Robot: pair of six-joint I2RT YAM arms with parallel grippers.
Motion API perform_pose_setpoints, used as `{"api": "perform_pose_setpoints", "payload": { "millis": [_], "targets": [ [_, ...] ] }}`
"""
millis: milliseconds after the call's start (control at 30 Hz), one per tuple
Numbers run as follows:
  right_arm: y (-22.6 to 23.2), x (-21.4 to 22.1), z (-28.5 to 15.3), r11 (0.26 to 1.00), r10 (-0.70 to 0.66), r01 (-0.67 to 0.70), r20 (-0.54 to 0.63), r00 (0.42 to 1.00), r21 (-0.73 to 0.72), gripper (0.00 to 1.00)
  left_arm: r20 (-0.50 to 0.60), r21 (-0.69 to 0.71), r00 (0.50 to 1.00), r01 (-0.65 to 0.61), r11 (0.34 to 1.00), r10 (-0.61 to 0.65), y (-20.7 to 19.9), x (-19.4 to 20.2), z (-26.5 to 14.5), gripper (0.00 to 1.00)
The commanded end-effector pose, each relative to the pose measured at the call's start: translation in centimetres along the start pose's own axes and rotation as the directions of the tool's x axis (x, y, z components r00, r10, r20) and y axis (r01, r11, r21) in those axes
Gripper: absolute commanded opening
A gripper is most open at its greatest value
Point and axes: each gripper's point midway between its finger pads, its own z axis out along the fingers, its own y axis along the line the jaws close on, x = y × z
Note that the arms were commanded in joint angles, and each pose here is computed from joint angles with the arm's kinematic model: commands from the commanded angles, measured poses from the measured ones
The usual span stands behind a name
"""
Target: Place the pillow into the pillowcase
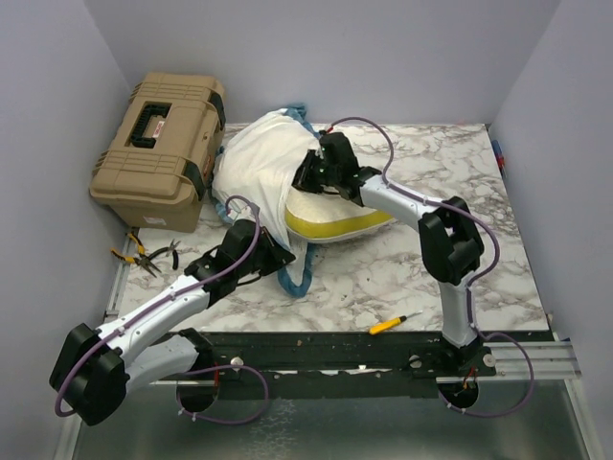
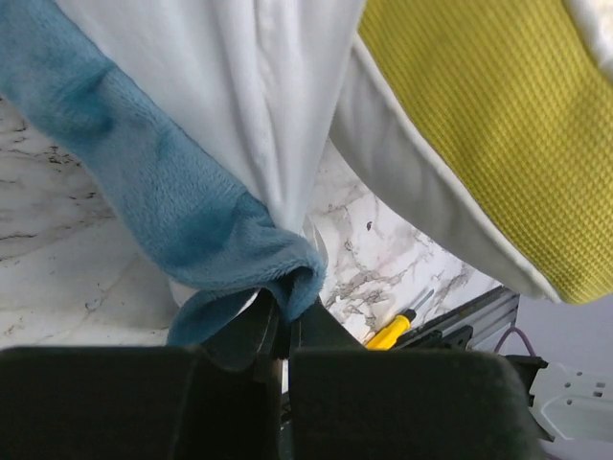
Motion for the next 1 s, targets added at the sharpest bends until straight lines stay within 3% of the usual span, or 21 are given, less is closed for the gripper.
{"api": "perform_pose_setpoints", "payload": {
  "millis": [0,100,167,233,367,433,600,800,900,967],
  "targets": [
    [4.2,-4.7,1.6,0.983,-0.022,0.046,0.131,0.991,-0.179,0.0,-0.177,0.062,0.984,0.005,0.998,0.006,-1.2,4.3,-1.6,0.0],
    [2.9,-2.4,0.8,0.981,-0.102,0.11,0.054,0.993,-0.161,0.1,-0.146,0.053,0.989,0.01,0.999,-0.002,-1.2,3.7,-1.6,0.0],
    [1.6,-0.9,-0.6,0.976,-0.18,0.18,0.004,0.984,-0.121,0.34,-0.122,0.046,0.992,0.018,0.999,-0.013,-1.2,3.3,-1.5,0.0],
    [0.0,0.4,-2.5,0.966,-0.254,0.251,-0.048,0.966,-0.069,0.52,-0.109,0.048,0.994,0.022,0.999,-0.017,-1.4,3.0,-1.5,0.0],
    [-2.0,1.2,-6.7,0.931,-0.36,0.364,-0.096,0.928,0.03,0.8,-0.107,0.043,0.994,0.011,0.999,-0.006,-1.5,2.8,-1.3,0.0],
    [-2.5,1.6,-8.4,0.917,-0.387,0.395,-0.122,0.914,0.052,0.89,-0.111,0.039,0.994,0.004,0.999,0.0,-1.4,2.8,-1.2,0.0],
    [-4.2,5.2,-11.0,0.901,-0.413,0.434,-0.262,0.872,0.024,0.93,-0.122,0.037,0.992,-0.006,0.999,0.011,-1.5,2.9,-1.0,0.0],
    [-5.5,11.6,-10.8,0.91,-0.405,0.404,-0.416,0.814,-0.096,0.9,-0.12,0.045,0.993,-0.003,0.999,0.008,-1.8,2.8,-1.1,0.0],
    [-4.6,14.1,-9.9,0.897,-0.438,0.413,-0.46,0.772,-0.16,0.83,-0.115,0.05,0.993,0.002,0.999,0.004,-2.0,2.6,-1.1,0.0],
    [-4.0,15.0,-8.9,0.9,-0.435,0.39,-0.467,0.77,-0.195,0.66,-0.114,0.056,0.993,0.006,0.998,0.0,-2.3,2.5,-1.2,0.0]
  ]
}}
